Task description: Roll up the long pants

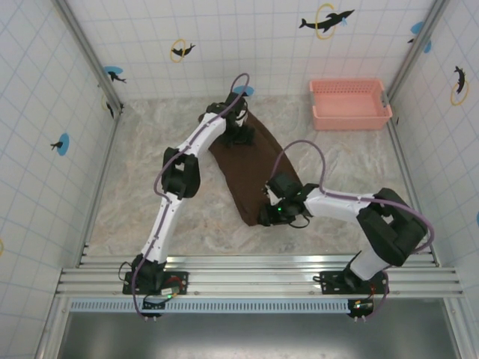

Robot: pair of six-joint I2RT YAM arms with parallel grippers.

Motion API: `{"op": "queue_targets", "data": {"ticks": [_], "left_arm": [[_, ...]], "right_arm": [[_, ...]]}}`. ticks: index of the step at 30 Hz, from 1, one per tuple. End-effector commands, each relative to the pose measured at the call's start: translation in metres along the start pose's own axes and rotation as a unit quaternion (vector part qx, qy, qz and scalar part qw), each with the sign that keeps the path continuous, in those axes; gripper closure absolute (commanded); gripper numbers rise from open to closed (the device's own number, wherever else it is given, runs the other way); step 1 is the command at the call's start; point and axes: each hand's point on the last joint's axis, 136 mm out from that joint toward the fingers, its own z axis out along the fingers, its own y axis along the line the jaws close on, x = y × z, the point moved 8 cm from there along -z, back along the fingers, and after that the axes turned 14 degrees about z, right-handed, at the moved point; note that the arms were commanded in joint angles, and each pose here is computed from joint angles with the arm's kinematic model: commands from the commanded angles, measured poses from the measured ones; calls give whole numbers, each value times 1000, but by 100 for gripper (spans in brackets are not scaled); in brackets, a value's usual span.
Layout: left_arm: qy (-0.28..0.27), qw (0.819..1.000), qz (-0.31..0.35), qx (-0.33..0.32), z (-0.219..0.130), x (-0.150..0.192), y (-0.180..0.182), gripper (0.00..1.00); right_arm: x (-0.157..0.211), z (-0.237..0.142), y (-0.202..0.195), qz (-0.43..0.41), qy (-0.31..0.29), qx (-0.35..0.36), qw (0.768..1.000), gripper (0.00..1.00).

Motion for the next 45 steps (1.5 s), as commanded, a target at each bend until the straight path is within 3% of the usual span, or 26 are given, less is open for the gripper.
{"op": "queue_targets", "data": {"ticks": [1,6,10,13,14,15,17,19,20,22,25,28,34,38,45], "left_arm": [[13,991,-66,120,73,20,-9,3],[-28,982,-86,167,83,9,-14,3],[-55,983,-70,160,52,-5,-7,3],[-85,991,-41,90,-1,-15,7,3],[-95,995,-18,32,-29,-19,12,3],[-98,995,9,-26,-55,-19,15,3],[-140,971,100,-165,-126,-20,4,3],[-191,930,159,-271,-172,-13,-6,2],[-216,913,199,-283,-185,-5,-11,3],[-251,901,199,-292,-205,15,-9,3],[-273,917,187,-221,-222,36,-3,3],[-241,935,172,-194,-224,56,3,3],[-183,948,173,-194,-212,112,7,3],[-172,953,162,-192,-212,142,7,3],[-147,965,135,-169,-212,161,5,3]], "right_arm": [[-4,22,41,-9,10,-18,1000,44],[-3,43,91,-84,51,0,995,44],[-6,19,100,-107,28,-7,994,43],[-6,-27,92,-151,-4,23,988,40],[-6,-46,88,-176,-15,40,984,29],[-5,-63,84,-200,-26,58,978,27],[-5,-100,72,-255,-53,109,959,26],[-5,-122,56,-305,-79,151,937,25],[-5,-131,48,-332,-93,173,923,24],[-4,-137,37,-383,-101,181,900,23],[7,-127,27,-487,-87,193,847,23],[10,-108,13,-534,-73,232,810,21],[15,-62,3,-573,-29,248,781,27],[11,-42,4,-582,-26,248,774,31],[-4,-18,-4,-581,-30,273,767,31]]}}
